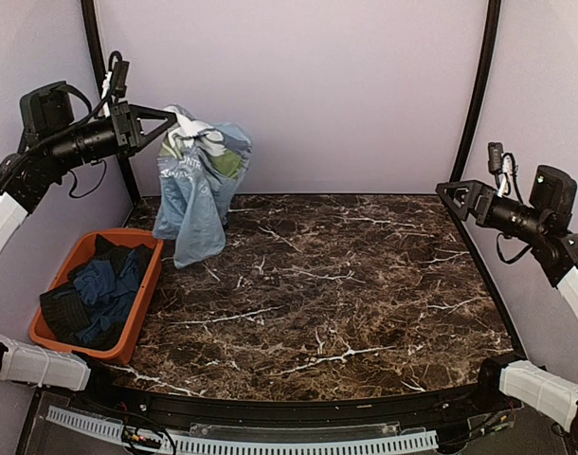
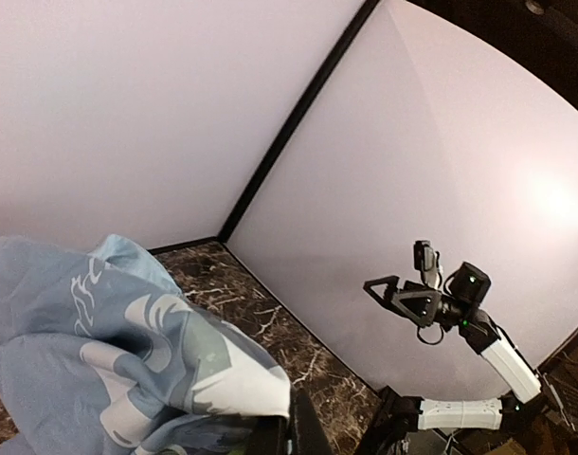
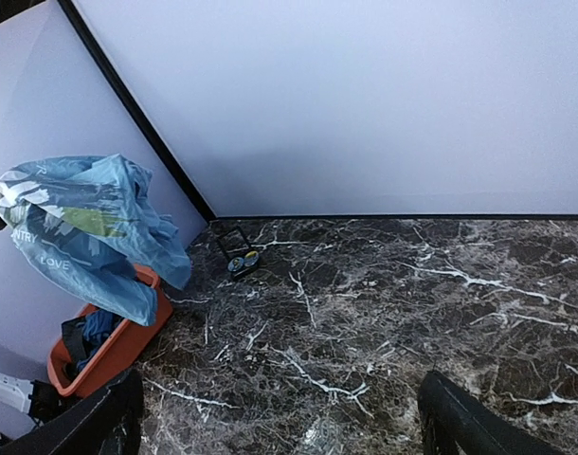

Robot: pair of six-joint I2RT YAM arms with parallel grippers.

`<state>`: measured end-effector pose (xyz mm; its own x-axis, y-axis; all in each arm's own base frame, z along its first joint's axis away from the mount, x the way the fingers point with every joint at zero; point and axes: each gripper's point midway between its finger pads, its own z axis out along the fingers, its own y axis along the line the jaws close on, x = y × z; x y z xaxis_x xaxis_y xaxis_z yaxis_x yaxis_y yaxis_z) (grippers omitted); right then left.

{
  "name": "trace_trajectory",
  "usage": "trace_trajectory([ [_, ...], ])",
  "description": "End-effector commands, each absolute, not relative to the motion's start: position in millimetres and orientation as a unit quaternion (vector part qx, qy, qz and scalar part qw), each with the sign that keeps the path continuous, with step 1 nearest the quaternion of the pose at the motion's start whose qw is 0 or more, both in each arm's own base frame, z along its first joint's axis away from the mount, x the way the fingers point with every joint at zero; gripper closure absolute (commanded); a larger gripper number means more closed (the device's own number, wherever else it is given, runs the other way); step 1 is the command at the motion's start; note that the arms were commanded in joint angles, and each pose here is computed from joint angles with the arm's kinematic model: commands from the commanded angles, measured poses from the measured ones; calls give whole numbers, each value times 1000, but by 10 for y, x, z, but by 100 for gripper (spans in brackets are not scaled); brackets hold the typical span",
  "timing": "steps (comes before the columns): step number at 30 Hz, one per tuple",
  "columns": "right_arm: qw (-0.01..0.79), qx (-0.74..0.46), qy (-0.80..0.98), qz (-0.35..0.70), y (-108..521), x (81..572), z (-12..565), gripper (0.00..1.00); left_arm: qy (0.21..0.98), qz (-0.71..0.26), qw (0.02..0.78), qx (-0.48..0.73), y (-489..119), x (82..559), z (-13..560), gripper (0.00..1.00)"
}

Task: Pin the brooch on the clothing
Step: Place the crumpled clothing at the center of the board.

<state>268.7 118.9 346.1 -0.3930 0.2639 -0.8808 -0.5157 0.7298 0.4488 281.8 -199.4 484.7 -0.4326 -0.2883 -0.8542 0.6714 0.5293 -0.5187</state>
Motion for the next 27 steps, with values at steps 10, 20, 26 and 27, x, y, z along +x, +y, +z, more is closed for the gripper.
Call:
trace_trajectory([
  [10, 534, -135, 734, 397, 1378, 2728, 3534, 1, 790, -496, 258, 250, -3518, 2314, 2559, 99],
  [20, 419, -124, 792, 426, 1686, 2716, 2687, 1, 806, -444, 276, 279, -3507, 2342, 2435, 13],
  [26, 342, -110, 834, 418, 1964, 2637, 1982, 1, 812, -404, 316, 278, -3494, 2555, 2578, 1],
  [27, 333, -108, 840, 415, 2004, 2639, 1882, 1, 818, -393, 319, 271, -3484, 2605, 2533, 1],
])
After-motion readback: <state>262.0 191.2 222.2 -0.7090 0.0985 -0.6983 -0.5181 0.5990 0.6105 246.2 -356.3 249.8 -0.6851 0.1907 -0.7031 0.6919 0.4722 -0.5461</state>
